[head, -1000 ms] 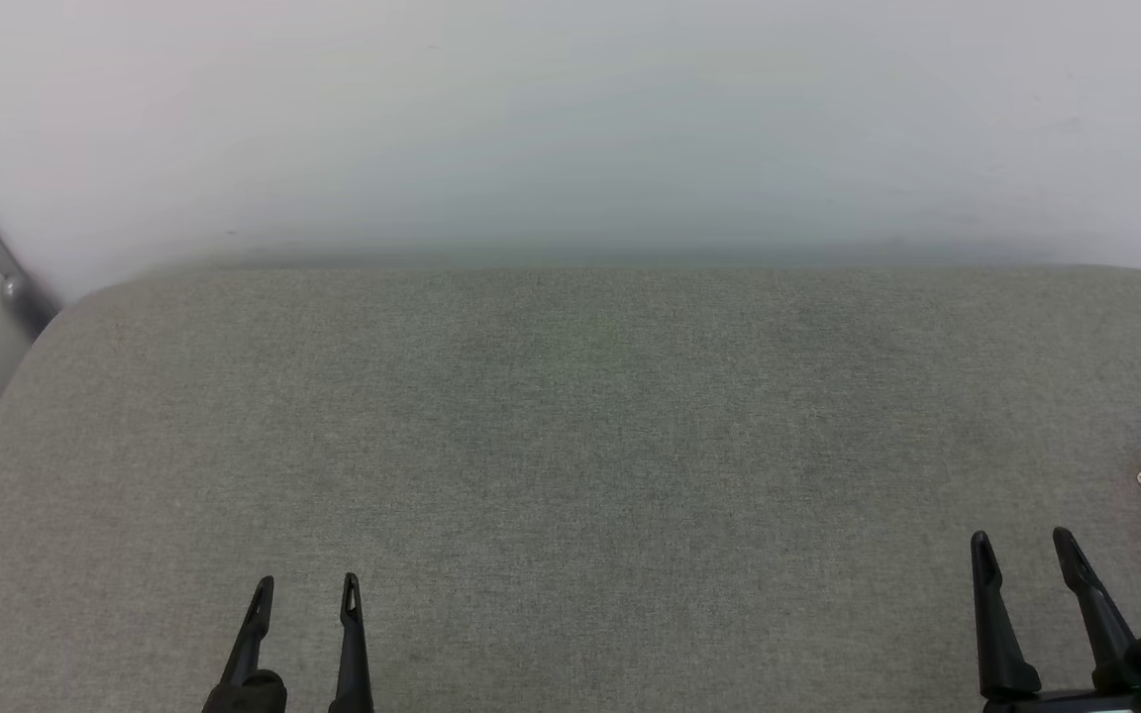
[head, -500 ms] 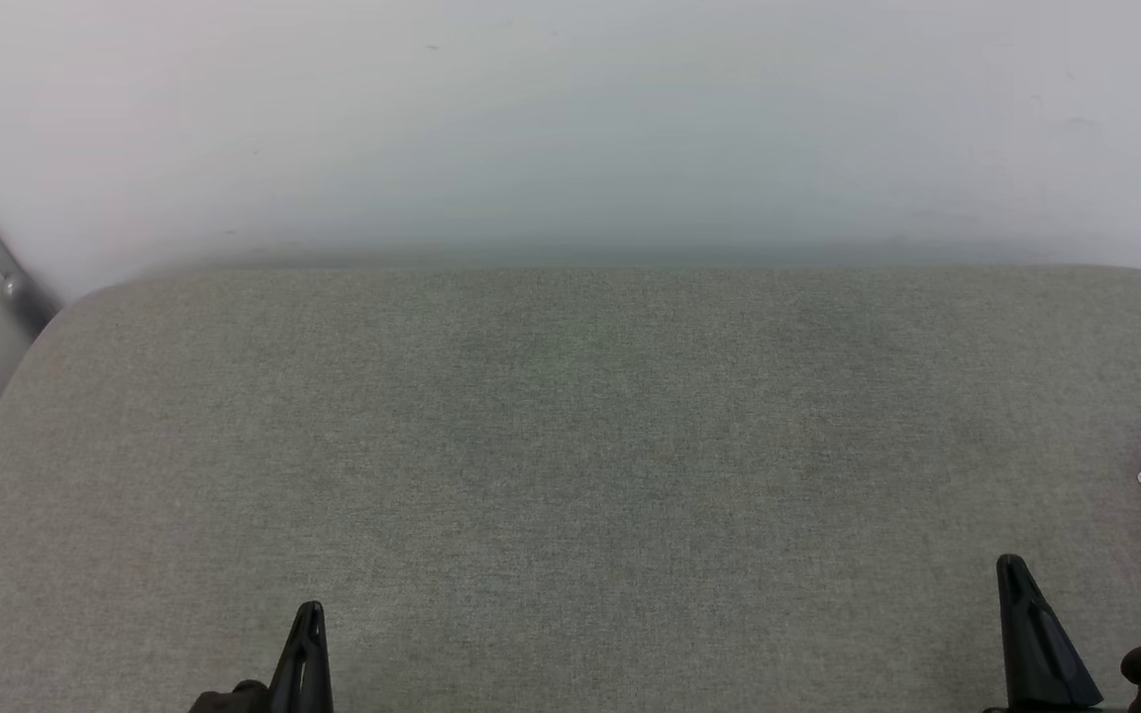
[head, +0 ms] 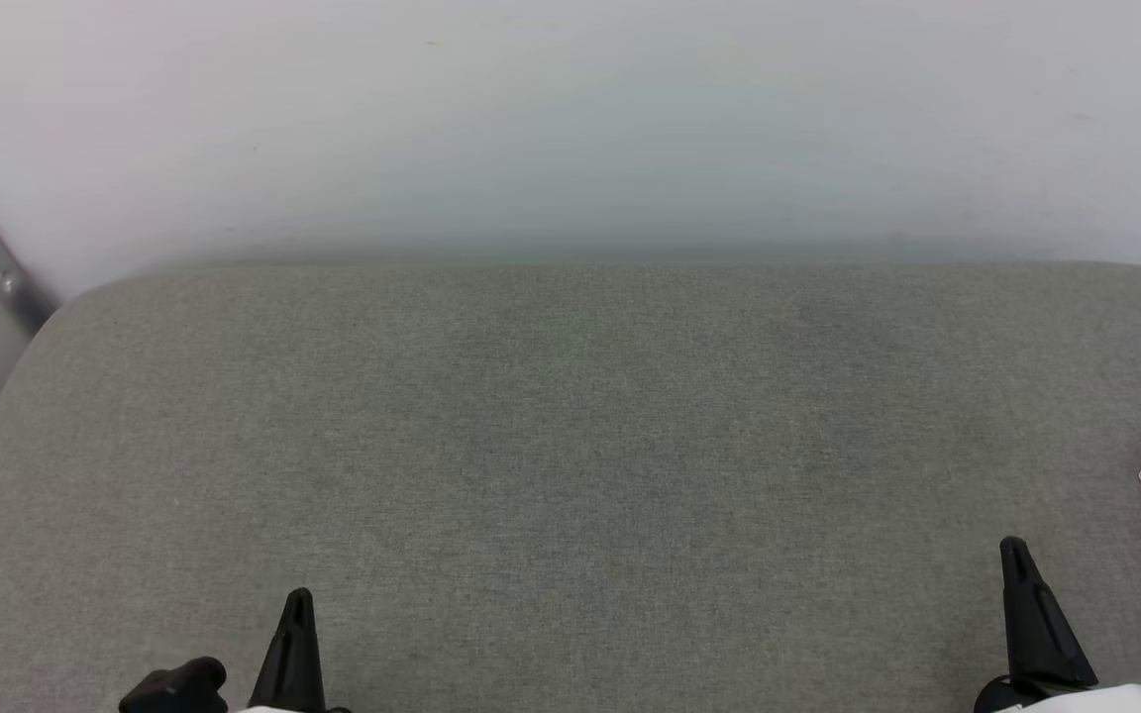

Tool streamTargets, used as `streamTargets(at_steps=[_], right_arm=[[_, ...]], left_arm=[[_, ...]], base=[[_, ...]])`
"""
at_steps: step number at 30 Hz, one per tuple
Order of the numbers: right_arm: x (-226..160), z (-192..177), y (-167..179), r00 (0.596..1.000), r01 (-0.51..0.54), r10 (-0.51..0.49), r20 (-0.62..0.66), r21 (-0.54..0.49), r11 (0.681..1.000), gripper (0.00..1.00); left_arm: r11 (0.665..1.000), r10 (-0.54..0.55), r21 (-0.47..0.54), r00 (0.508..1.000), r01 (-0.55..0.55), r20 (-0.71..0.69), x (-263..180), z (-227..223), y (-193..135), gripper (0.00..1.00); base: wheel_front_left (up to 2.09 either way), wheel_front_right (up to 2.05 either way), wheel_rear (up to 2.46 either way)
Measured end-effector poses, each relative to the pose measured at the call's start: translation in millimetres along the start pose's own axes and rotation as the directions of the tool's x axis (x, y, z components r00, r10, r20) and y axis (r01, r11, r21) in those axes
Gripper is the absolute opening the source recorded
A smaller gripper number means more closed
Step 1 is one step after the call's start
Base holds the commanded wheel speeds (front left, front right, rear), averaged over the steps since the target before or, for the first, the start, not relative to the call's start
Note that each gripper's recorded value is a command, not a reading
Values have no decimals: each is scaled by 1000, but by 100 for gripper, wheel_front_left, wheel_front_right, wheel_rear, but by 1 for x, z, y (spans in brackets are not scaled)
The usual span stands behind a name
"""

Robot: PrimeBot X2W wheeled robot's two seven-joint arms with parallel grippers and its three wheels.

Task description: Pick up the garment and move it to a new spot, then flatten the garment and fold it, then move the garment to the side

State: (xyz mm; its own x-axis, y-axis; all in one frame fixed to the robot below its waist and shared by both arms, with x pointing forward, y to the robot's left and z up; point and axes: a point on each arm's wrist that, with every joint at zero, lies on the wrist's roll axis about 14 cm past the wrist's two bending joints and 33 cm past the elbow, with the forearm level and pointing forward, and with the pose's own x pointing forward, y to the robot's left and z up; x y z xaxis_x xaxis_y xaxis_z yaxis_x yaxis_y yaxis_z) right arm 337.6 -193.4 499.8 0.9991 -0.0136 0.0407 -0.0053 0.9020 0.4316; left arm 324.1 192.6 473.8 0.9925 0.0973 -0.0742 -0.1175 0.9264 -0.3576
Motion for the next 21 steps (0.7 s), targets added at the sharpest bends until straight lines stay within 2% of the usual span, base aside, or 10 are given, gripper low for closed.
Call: streamTargets(at_steps=[10,21], right_arm=[[7,-1,-4,1000,25,-24,-13,158,987,0],[13,-2,-6,999,45,-39,-25,313,949,0]], left_arm=[[986,4,-168,1000,-7,-21,9,1,2,0],[944,-1,-330,999,-11,-36,18,4,2,0]], base=[[0,0,0],[0,0,0]])
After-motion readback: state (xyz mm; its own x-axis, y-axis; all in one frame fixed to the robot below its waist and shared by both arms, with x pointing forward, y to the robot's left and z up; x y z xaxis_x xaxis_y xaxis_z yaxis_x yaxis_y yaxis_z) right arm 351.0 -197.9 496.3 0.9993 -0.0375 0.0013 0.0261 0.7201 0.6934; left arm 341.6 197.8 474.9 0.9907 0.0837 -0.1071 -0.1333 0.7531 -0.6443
